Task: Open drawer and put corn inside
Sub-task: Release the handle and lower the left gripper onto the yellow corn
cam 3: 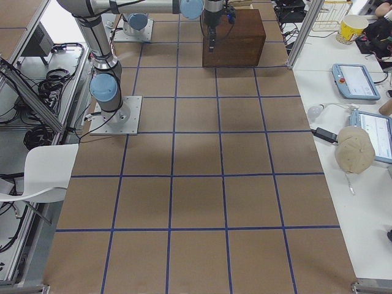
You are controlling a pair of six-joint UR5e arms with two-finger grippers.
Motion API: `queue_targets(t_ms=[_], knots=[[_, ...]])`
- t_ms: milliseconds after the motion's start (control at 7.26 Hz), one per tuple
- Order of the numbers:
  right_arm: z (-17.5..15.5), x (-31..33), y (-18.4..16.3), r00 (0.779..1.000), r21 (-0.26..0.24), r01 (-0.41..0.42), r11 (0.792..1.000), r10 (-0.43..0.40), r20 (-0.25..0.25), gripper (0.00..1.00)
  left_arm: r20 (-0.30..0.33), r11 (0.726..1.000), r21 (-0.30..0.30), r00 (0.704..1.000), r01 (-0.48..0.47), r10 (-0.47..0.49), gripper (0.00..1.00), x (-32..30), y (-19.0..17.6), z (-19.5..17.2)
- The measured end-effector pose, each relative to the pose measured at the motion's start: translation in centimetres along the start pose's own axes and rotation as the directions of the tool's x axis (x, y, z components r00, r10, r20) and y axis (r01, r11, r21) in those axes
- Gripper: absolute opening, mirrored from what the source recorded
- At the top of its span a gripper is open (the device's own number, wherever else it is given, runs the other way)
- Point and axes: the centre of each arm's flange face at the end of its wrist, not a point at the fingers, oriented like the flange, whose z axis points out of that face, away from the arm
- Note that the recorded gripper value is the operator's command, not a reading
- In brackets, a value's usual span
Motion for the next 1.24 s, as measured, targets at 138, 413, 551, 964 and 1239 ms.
queue_targets(t_ms=[138,413,551,964,1239], knots=[[0.0,0.0,0.0,1.000,0.000,0.000,1.000,0.000,0.000,1.00,0.020,0.998,-0.007,0.998,-0.056,0.057,1.00,-2.6,0.5,0.1],[0.0,0.0,0.0,1.000,0.000,0.000,1.000,0.000,0.000,1.00,0.060,0.983,-0.021,0.981,-0.184,0.185,1.00,-7.1,1.2,0.9],[0.0,0.0,0.0,1.000,0.000,0.000,1.000,0.000,0.000,1.00,0.091,0.969,-0.041,0.965,-0.243,0.246,1.00,-8.9,1.4,1.4],[0.0,0.0,0.0,1.000,0.000,0.000,1.000,0.000,0.000,1.00,0.139,0.912,-0.092,0.902,-0.399,0.409,1.00,-14.6,2.1,4.4],[0.0,0.0,0.0,1.000,0.000,0.000,1.000,0.000,0.000,1.00,0.118,0.877,-0.129,0.871,-0.463,0.477,1.00,-17.8,3.1,7.0]])
